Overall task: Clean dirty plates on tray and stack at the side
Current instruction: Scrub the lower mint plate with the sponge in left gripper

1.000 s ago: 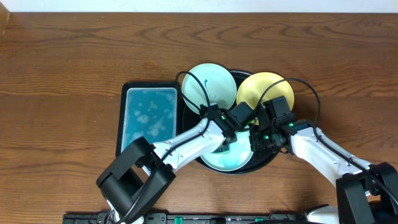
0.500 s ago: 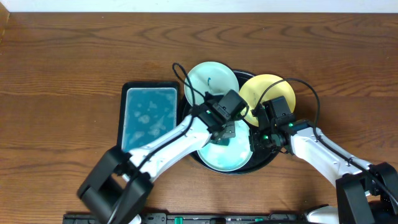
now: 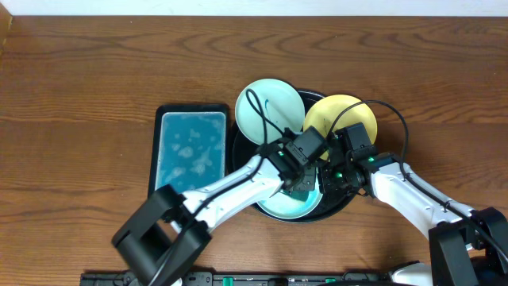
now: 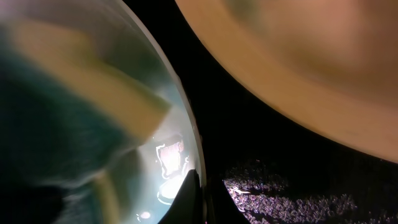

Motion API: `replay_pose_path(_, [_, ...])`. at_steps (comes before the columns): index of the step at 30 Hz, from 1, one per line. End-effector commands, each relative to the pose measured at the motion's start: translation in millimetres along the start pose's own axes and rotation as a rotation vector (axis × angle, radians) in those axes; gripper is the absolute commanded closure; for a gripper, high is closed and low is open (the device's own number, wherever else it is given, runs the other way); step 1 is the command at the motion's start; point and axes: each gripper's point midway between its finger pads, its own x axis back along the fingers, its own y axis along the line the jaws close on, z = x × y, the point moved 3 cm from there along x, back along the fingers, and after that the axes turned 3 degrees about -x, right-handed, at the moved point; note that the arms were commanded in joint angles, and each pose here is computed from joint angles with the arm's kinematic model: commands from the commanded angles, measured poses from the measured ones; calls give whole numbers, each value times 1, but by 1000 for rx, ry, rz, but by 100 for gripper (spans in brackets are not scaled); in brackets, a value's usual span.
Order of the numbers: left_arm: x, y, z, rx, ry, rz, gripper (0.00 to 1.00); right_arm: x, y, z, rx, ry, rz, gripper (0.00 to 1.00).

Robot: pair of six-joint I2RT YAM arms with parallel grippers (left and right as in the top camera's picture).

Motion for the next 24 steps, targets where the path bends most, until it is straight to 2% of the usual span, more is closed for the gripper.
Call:
replay_pose_path(1, [-13, 9, 7, 55, 32, -36, 93, -3, -2, 6, 10, 25, 8, 99])
replay_pose_path(8, [-7, 57, -8, 60, -88, -305, 92, -3, -2, 6, 11, 25, 9, 99])
replay_pose_path(11, [-2, 75, -18, 85, -120, -367, 92, -3, -2, 6, 11, 25, 9, 99])
replay_pose_path(14, [2, 84, -25, 111, -119, -366, 93, -3, -2, 6, 11, 25, 8, 99])
replay_pose_path(17, [13, 79, -30, 64, -120, -322, 93, -3, -2, 6, 11, 25, 9, 99])
replay_pose_path(24, [77, 48, -39, -61, -201, -121, 92, -3, -3, 6, 10, 24, 13, 98])
